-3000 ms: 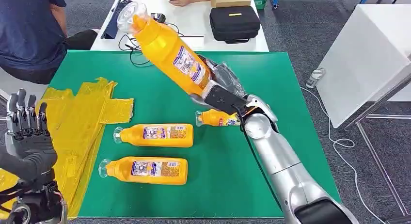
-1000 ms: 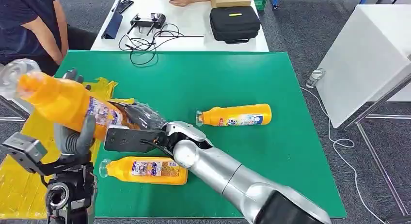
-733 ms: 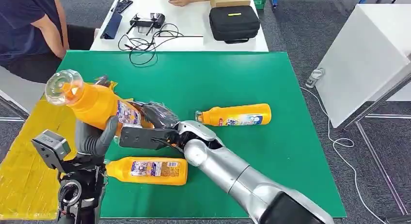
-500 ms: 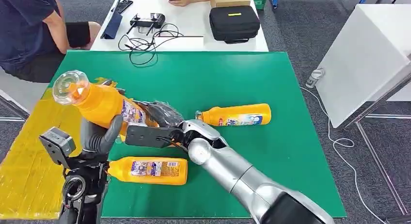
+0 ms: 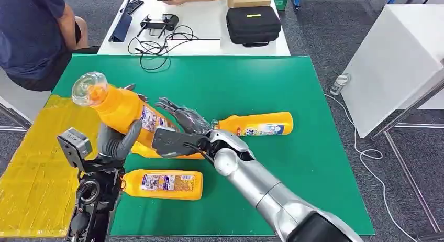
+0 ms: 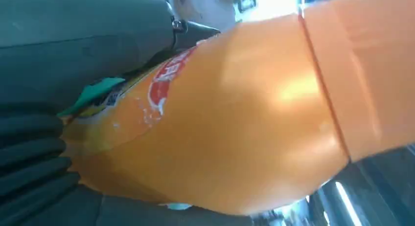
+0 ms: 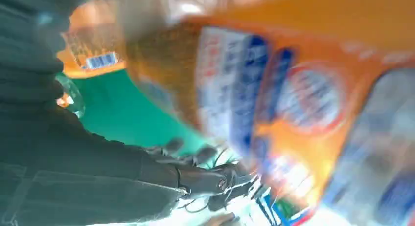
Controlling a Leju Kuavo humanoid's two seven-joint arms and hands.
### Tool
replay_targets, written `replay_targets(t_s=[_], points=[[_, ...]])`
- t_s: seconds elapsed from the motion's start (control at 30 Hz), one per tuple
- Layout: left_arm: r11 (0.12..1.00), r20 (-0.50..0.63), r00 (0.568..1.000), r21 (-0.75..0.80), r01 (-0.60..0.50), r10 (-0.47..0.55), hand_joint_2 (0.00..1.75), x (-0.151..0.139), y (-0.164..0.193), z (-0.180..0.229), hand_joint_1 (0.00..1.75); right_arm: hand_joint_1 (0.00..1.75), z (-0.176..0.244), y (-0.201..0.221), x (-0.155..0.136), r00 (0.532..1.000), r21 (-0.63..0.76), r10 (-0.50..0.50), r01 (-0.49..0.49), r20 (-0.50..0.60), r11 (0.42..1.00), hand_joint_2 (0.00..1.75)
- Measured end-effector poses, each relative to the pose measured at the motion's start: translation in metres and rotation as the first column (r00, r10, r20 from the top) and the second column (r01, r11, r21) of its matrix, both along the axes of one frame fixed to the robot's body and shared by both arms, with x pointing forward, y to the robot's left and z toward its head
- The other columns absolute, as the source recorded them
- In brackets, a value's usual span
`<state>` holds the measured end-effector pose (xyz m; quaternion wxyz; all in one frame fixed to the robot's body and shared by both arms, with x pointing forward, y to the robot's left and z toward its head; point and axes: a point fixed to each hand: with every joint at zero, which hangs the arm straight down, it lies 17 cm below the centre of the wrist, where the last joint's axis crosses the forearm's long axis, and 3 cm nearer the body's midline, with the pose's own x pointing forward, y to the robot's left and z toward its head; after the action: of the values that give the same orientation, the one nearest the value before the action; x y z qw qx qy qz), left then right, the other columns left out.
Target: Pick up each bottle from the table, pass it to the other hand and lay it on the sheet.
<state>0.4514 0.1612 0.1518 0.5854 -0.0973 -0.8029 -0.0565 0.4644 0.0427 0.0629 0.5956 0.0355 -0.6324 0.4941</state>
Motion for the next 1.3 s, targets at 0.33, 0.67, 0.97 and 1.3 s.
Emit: replay_targets(t_s=[0.33,0.67,0.97,1.3], points=[[0.731,0.100,0.858,0.481,-0.485,0.503,1.75,0.046,0.171,-0.042,1.75,0.00,0.043,-0.050,0.026,0.995,0.171,-0.086,0.076,0.056,0.982,0.00],[0.108,0.340,0.665,0.837,-0.536,0.665,1.75,0.046,0.307,-0.060,1.75,0.00,0.067,-0.085,0.033,0.991,0.266,-0.104,0.080,0.079,0.961,0.00],[-0.068,0.303,0.697,0.937,-0.344,0.650,1.75,0.022,0.353,-0.106,1.75,0.00,0.072,-0.085,0.032,0.993,0.269,-0.074,0.046,0.096,0.962,0.00],[-0.111,0.215,0.745,0.976,-0.187,0.632,1.75,0.015,0.347,-0.143,1.75,0.00,0.071,-0.083,0.030,0.993,0.283,-0.068,0.038,0.095,0.958,0.00]])
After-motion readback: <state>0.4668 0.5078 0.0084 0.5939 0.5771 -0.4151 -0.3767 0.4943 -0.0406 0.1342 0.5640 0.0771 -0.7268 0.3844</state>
